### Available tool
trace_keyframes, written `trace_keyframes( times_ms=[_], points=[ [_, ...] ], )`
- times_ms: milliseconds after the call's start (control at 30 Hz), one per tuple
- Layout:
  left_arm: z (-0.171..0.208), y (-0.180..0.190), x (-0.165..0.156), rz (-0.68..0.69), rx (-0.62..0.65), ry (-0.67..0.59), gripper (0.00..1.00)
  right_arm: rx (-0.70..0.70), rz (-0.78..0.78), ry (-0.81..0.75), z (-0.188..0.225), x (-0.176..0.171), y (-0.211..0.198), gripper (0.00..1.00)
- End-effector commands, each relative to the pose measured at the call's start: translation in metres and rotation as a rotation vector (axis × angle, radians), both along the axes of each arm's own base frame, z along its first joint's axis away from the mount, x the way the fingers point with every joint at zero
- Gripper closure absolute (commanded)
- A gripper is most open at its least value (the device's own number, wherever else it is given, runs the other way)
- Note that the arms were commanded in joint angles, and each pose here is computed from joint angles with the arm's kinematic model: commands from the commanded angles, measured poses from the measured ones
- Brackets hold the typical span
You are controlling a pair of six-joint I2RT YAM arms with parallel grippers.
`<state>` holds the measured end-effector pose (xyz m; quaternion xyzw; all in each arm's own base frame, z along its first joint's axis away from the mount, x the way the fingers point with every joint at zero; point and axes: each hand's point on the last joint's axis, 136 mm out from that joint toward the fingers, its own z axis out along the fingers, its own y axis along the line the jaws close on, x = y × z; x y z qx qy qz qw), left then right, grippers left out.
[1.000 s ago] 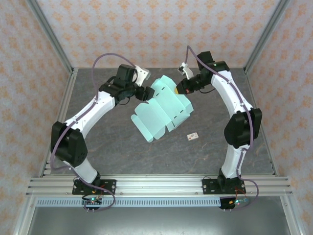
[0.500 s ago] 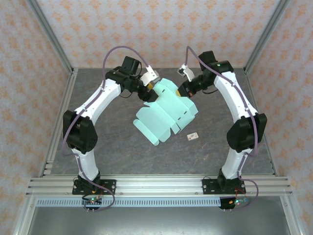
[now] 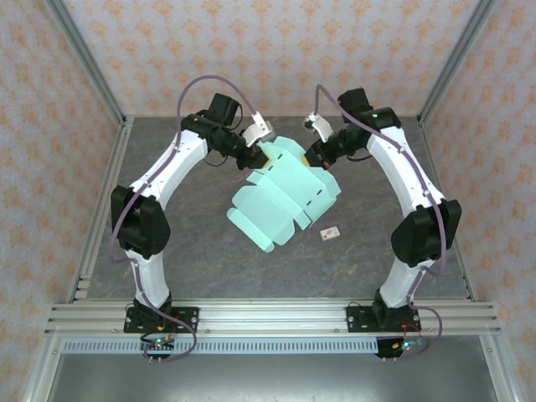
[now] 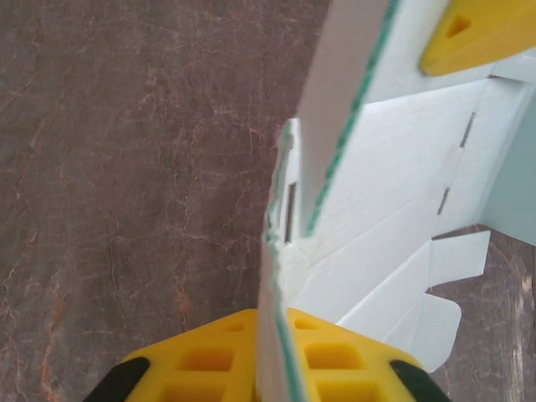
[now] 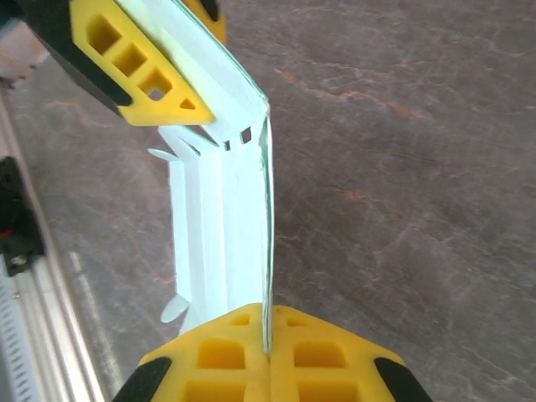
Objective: Fold the paper box
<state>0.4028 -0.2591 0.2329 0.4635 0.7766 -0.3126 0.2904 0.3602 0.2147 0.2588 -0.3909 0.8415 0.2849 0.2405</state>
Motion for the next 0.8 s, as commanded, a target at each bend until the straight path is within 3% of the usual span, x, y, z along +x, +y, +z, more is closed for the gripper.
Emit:
trace_keyframes(
  times_ms=[0,100,500,767],
  points=[
    [0.007,0.002,-0.006,0.025,-0.023,0.069,0.95,-0.089,-0.071,-0.179,0.015,0.009,-0.004,1.00],
    [0.009,0.005,-0.004,0.065,-0.018,0.101,1.00,-0.182,-0.115,-0.310,0.015,0.012,-0.006,1.00],
    [0.015,0.005,-0.006,0.115,-0.078,0.205,1.00,-0.535,-0.179,-0.791,0.015,0.016,0.007,1.00],
    [0.013,0.007,-0.005,0.123,-0.097,0.234,1.00,-0.597,-0.210,-0.952,0.015,0.015,0.019,1.00]
  ],
)
